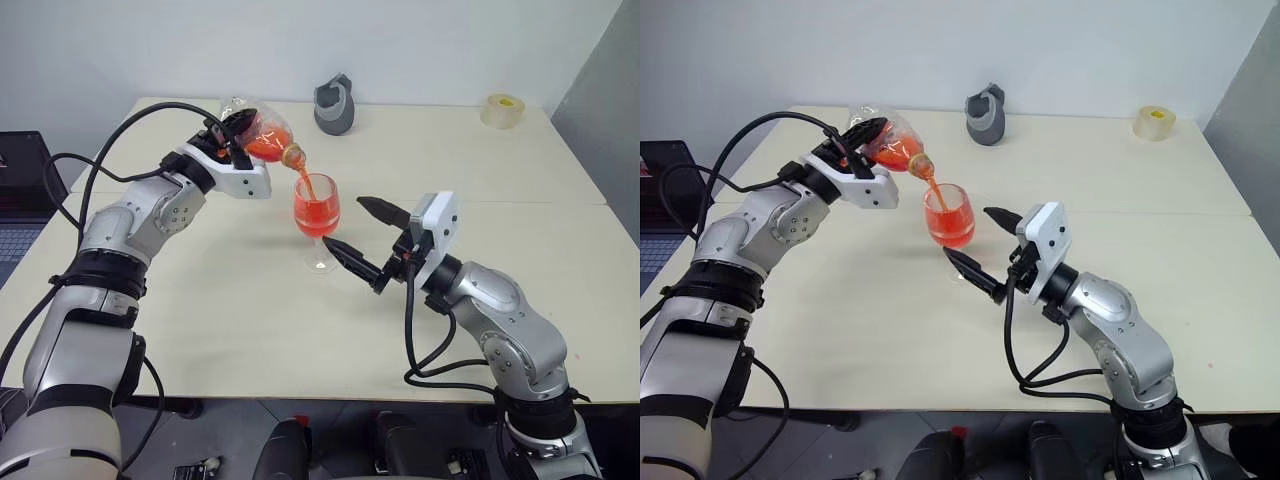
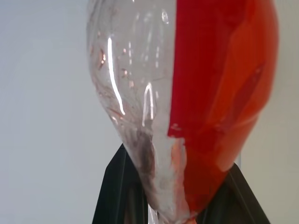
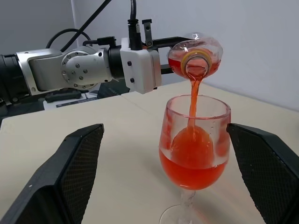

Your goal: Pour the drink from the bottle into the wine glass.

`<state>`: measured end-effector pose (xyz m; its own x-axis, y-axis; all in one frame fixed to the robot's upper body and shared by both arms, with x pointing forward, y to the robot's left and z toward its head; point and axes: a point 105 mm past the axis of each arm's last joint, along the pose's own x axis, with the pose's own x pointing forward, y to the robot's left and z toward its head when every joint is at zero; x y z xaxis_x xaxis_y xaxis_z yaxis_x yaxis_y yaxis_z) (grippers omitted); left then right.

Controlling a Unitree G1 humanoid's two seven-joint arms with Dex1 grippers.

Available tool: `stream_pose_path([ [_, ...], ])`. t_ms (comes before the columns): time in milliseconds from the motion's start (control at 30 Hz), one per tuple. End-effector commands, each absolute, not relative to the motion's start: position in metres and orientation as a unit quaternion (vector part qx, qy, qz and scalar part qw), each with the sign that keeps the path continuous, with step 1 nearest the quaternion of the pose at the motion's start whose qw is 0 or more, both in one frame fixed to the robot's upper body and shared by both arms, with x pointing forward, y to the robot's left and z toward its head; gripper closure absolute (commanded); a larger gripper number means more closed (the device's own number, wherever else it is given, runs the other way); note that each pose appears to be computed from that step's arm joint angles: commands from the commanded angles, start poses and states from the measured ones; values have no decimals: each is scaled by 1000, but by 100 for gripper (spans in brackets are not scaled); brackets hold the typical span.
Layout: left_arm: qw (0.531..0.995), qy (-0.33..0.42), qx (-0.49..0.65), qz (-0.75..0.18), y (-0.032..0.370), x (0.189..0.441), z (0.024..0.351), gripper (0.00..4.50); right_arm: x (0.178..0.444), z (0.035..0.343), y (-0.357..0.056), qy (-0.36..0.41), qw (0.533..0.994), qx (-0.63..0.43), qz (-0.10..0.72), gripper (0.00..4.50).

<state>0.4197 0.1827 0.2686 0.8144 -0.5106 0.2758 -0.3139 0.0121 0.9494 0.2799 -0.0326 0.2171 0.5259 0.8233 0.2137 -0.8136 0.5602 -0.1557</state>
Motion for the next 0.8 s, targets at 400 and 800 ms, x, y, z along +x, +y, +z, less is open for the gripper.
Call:
stream_pose_path([
  [400,650,-334,681,-57,175,414,294,375,268,231,-28,-164,858,-21,487,0],
  [800,699,-331,627,-94,162,410,284,375,267,231,-26,-164,853,-23,495,0],
])
